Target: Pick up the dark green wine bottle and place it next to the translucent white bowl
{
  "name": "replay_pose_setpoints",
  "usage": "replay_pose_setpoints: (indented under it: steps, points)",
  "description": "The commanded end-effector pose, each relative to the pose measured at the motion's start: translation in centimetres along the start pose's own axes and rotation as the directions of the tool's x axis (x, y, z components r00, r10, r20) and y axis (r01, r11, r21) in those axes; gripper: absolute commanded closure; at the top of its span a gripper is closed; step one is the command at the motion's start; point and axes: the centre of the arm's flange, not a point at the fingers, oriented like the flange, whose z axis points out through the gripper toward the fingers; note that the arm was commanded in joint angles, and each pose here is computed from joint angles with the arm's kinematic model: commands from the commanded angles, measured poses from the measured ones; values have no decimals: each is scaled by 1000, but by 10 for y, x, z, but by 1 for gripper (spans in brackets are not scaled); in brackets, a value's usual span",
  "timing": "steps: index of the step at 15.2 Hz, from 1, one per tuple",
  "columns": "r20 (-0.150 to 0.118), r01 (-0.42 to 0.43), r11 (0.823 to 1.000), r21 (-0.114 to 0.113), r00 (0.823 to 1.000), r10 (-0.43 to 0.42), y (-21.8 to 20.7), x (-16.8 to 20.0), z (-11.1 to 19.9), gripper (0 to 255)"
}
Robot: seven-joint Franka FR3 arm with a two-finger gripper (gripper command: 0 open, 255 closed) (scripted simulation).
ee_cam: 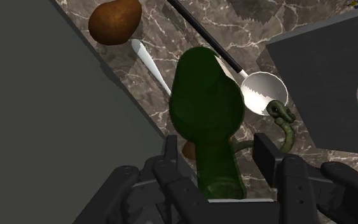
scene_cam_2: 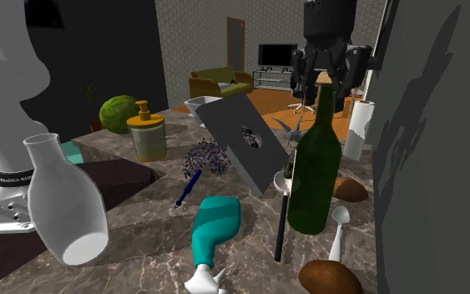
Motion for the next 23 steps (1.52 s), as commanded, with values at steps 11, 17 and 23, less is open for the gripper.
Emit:
replay_pose_setpoints:
  steps: [11, 17, 23]
  points:
    - [0, 0, 1000, 0, 1000, 0, 0, 1, -10, 255]
    - [0, 0, 1000, 0, 1000, 0, 2, 4, -42, 255]
    - [0, 0, 1000, 0, 1000, 0, 3, 8, -73, 255]
